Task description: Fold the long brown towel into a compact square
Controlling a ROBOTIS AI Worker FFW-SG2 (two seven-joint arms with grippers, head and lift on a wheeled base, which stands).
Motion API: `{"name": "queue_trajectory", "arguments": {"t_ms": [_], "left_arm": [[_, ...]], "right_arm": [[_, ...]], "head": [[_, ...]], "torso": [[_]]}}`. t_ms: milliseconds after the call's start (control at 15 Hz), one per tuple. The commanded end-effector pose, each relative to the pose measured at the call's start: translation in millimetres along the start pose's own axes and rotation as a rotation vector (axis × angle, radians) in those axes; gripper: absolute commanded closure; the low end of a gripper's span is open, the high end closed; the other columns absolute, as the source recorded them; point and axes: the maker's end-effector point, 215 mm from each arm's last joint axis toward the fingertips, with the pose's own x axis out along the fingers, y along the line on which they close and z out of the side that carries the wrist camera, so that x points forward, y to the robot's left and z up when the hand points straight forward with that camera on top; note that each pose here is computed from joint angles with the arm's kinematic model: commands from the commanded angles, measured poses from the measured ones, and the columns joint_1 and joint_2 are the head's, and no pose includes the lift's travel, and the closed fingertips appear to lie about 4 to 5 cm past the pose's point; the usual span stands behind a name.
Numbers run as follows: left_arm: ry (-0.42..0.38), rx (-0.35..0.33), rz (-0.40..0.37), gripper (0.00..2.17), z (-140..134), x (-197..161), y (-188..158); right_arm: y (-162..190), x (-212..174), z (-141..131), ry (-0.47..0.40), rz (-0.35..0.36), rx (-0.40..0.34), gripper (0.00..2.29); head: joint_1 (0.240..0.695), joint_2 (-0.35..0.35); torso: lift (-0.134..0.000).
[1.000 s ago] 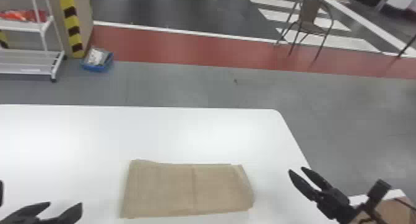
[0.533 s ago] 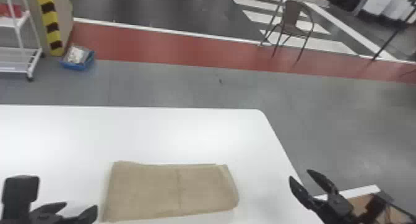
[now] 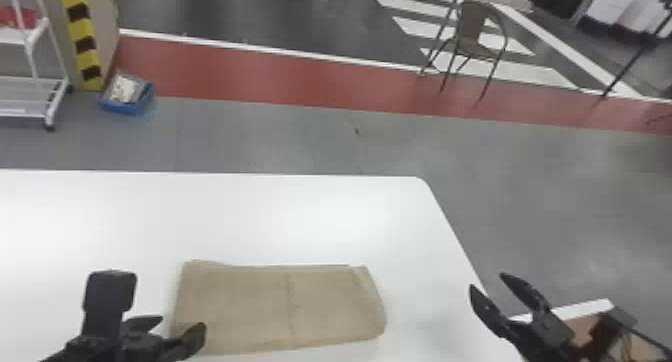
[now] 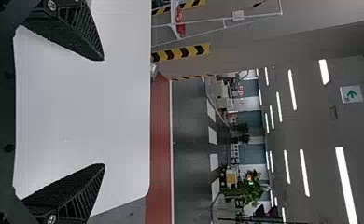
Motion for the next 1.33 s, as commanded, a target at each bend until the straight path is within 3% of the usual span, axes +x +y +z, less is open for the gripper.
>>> {"name": "queue_trajectory", "arguments": {"t_ms": [0,133,467,1267], "left_arm": [[0.013,0.030,0.024,0.33,-0.6,8.1,2.8],[0.021,0.039,0.037,0.35,0.0,12.2,10.0],[0.069,0.058,0.069,1.33,-12.9,11.6,16.4],[0.120,0.036,0.186,1.33,-19.7,-14.9,85.4]], "right_arm": [[3.2,3.0,2.0,-0.006,0.008,-0.006,0.07],[3.3,2.3,5.8,-0.018,0.010,-0.014,0.07],[2.0,1.3,7.8,-0.024,0.009,-0.013,0.07],[17.2,14.1,3.0,-0.017,0.043,0.009,0.07]], "head": [[0.695,-0.350],[0.695,-0.350],[0.695,-0.350],[0.695,-0.350]], "torso": [[0.000],[0.000],[0.000],[0.000]]}}
